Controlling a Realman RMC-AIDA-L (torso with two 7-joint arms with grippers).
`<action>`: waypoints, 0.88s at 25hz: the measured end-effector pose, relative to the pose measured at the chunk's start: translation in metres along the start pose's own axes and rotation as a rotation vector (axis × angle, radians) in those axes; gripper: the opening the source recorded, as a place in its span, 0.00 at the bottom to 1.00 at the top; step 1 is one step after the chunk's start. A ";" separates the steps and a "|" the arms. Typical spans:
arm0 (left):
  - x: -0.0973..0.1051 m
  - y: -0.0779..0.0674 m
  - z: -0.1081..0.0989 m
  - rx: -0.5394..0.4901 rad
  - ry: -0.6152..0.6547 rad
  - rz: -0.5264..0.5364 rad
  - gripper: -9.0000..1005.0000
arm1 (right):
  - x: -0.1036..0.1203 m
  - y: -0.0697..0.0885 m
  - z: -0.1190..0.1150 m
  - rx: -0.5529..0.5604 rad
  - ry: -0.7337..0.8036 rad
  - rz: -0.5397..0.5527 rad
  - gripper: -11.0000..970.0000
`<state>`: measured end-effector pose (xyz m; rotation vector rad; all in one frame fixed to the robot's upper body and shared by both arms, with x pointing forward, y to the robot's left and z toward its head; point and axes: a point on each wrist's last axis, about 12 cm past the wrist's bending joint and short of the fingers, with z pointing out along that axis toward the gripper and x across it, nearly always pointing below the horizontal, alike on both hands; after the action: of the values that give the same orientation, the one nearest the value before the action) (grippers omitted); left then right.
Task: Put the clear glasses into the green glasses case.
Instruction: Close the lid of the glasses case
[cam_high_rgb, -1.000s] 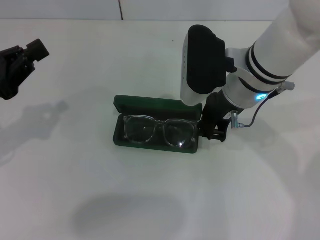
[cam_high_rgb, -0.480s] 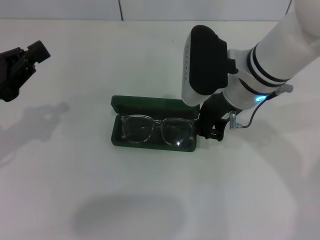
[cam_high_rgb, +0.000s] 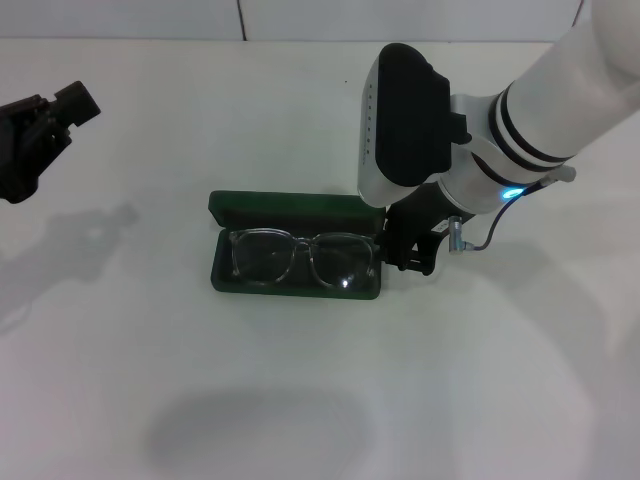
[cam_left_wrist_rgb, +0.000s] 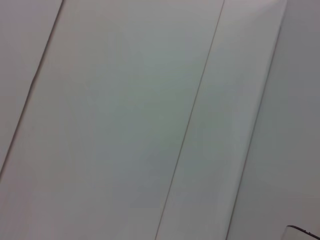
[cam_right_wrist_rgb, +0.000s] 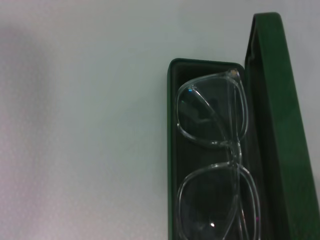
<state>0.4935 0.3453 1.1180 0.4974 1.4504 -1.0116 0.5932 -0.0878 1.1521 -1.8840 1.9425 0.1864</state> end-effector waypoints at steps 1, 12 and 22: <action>0.000 0.000 0.000 0.000 0.000 0.000 0.06 | 0.000 0.000 0.000 -0.001 0.001 0.000 0.13; -0.001 0.000 0.002 0.004 -0.001 -0.002 0.06 | 0.002 -0.001 0.004 -0.002 -0.024 -0.011 0.13; -0.001 0.001 0.003 0.008 -0.001 -0.011 0.06 | 0.009 0.001 0.010 -0.005 -0.057 -0.018 0.13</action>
<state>0.4962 0.3432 1.1195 0.4956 1.4498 -1.0264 0.5946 -0.0922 1.1398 -1.8775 1.8885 0.2372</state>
